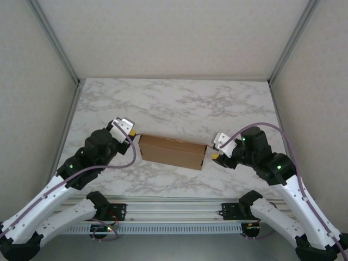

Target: Fold the paper box

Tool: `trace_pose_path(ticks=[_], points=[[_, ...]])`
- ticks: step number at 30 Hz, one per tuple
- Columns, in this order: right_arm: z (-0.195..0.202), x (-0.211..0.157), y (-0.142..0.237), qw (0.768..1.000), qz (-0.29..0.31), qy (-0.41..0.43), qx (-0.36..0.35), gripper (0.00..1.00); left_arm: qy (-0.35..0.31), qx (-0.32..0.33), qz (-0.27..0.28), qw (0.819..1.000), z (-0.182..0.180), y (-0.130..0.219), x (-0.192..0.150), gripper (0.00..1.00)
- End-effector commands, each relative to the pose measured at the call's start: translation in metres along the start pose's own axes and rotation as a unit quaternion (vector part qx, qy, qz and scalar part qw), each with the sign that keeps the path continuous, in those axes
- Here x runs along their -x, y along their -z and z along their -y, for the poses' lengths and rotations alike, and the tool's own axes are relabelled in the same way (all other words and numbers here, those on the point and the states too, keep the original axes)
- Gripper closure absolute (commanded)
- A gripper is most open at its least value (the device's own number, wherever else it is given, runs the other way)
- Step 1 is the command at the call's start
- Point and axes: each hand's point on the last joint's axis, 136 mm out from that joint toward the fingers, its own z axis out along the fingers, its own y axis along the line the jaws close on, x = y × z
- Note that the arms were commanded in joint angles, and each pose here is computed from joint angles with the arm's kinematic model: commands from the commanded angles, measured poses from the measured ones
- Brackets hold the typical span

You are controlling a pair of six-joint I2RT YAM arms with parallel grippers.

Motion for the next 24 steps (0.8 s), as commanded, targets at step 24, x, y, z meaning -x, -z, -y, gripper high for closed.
trace_pose_path(ticks=[24], points=[[0.011,0.022,-0.018,0.996,0.083,0.026,-0.036,0.52,-0.183,-0.045,0.022,0.982,0.023,-0.007,-0.074,0.39]])
